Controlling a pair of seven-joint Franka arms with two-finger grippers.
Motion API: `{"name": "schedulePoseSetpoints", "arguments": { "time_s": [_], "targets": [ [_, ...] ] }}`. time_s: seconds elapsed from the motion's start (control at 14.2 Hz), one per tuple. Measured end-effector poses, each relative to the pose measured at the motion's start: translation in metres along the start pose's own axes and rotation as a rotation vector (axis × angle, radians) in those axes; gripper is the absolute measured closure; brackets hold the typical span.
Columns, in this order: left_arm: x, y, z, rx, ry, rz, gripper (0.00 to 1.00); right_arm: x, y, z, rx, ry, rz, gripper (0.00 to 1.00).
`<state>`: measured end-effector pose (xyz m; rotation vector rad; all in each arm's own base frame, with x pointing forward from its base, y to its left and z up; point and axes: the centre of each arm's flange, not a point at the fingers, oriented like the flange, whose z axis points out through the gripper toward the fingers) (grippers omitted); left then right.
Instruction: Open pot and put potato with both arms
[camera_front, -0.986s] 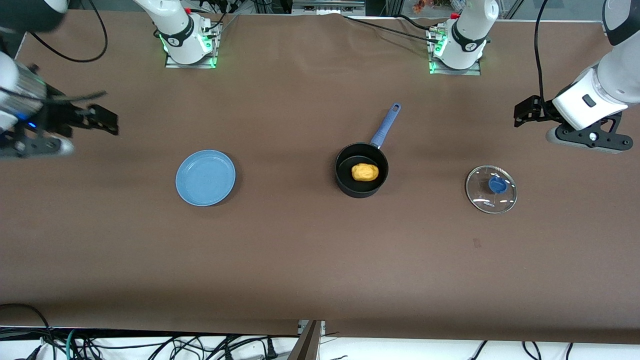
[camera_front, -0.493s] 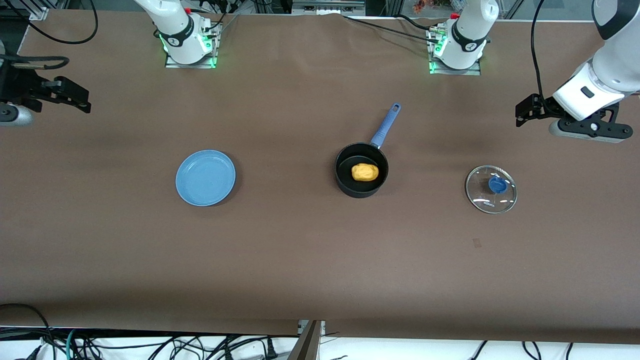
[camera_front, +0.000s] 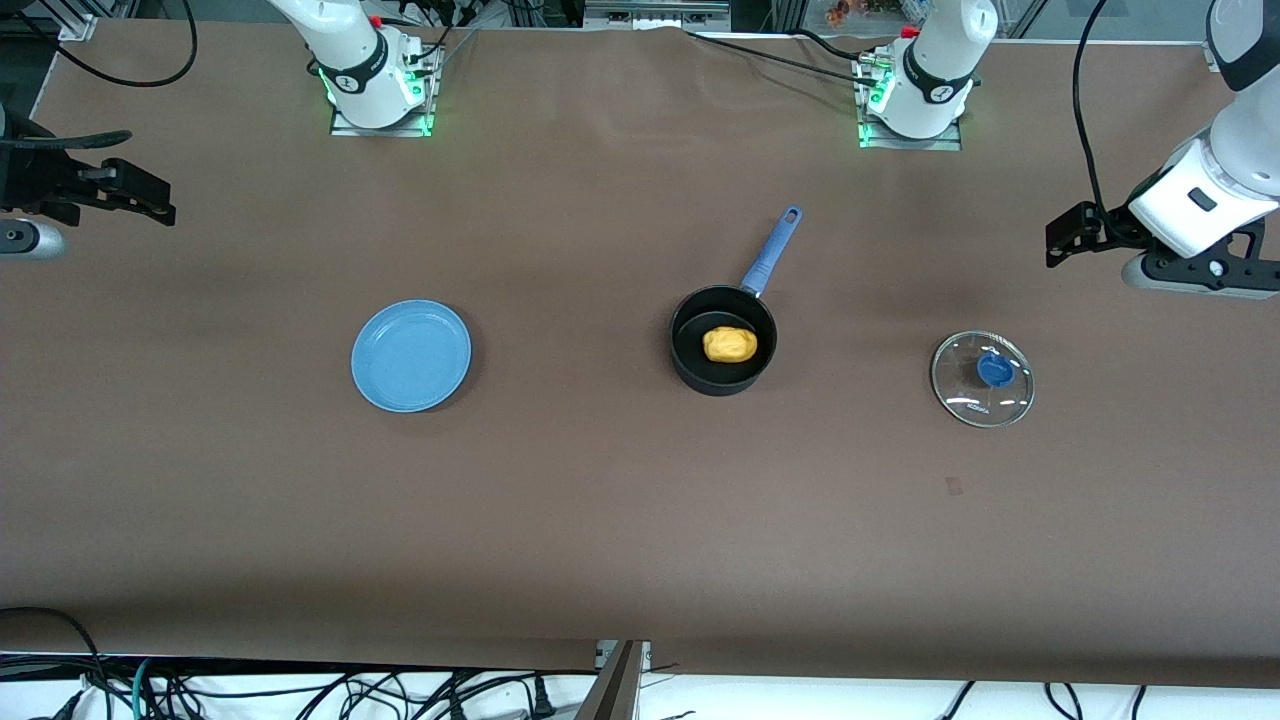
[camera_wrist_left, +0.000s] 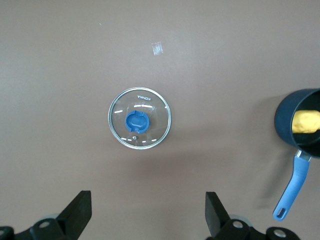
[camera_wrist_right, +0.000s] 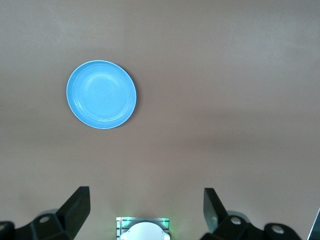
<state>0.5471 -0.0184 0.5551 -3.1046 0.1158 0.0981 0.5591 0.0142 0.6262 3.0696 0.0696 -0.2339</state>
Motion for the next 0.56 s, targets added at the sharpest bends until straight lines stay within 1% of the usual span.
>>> {"name": "schedulePoseSetpoints", "arguments": {
  "time_s": [0.21, 0.56],
  "targets": [
    [0.0021, 0.0102, 0.0004, 0.002, -0.007, -0.026, 0.0, 0.0, 0.0001, 0.0, 0.0, 0.0, 0.0, 0.0],
    [0.0017, 0.0093, 0.0001, 0.002, -0.012, -0.048, 0.0, 0.0, 0.0001, 0.0, 0.0, 0.0, 0.0, 0.0]
  ]
}}
